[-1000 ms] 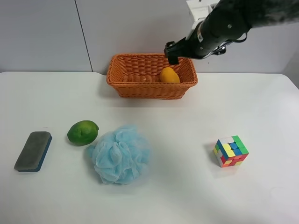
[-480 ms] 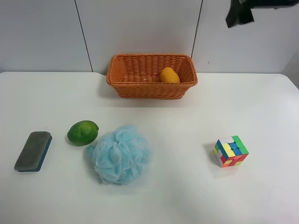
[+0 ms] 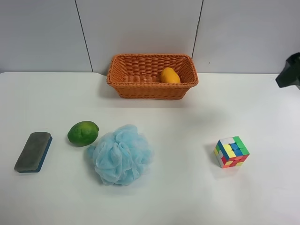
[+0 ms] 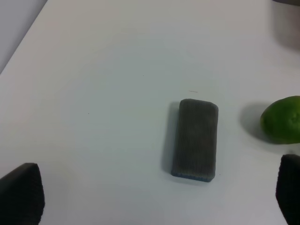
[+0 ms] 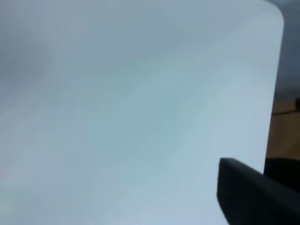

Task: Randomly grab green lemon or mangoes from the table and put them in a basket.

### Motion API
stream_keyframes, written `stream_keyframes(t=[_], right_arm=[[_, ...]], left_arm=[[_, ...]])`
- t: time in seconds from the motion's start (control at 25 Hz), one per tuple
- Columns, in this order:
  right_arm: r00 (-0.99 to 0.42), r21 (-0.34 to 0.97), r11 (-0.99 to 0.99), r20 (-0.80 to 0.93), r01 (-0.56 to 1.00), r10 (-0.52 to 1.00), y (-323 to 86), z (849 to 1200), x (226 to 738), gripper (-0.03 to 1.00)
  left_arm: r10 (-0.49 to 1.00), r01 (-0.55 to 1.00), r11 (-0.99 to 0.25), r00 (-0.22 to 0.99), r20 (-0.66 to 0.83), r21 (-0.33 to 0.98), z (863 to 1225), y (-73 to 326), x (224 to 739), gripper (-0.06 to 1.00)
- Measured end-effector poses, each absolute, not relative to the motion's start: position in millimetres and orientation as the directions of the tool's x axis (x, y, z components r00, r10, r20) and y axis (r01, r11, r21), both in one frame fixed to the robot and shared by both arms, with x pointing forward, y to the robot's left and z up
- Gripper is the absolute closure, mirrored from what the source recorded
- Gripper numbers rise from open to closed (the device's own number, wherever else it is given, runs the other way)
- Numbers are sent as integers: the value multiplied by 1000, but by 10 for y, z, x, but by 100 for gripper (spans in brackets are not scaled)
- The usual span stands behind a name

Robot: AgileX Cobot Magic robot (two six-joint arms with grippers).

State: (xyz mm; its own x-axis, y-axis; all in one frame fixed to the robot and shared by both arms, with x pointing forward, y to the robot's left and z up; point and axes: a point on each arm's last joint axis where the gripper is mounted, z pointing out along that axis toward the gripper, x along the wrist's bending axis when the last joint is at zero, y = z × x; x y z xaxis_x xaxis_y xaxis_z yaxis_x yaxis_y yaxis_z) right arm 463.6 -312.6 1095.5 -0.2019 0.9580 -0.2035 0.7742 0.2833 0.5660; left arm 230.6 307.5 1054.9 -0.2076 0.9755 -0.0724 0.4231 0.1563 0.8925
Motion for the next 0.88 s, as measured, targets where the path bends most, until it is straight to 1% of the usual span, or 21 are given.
stream_keyframes(t=[0.24,0.44,0.68,0.8,0.88], right_arm=[[-170,629,271,-217,729,961,-3111,10858,3988,-1],[-166,669,233,-163,705,972,-3026,10756,3484,-1],[-144,741,180,-113,647,983,-2940,10743,2882,-1],[-102,780,135,-92,611,991,-2931,10729,2675,-1],[-76,793,106,-76,600,994,-2932,10651,2592,-1]], left_arm=[[976,423,156,-208,-72,892,10549,3075,2306,-5],[976,423,156,-208,-72,892,10549,3075,2306,-5],[976,423,156,-208,-72,892,10549,3075,2306,-5],[976,423,156,-208,-72,892,10549,3075,2306,-5],[976,423,156,-208,-72,892,10549,3075,2306,-5]])
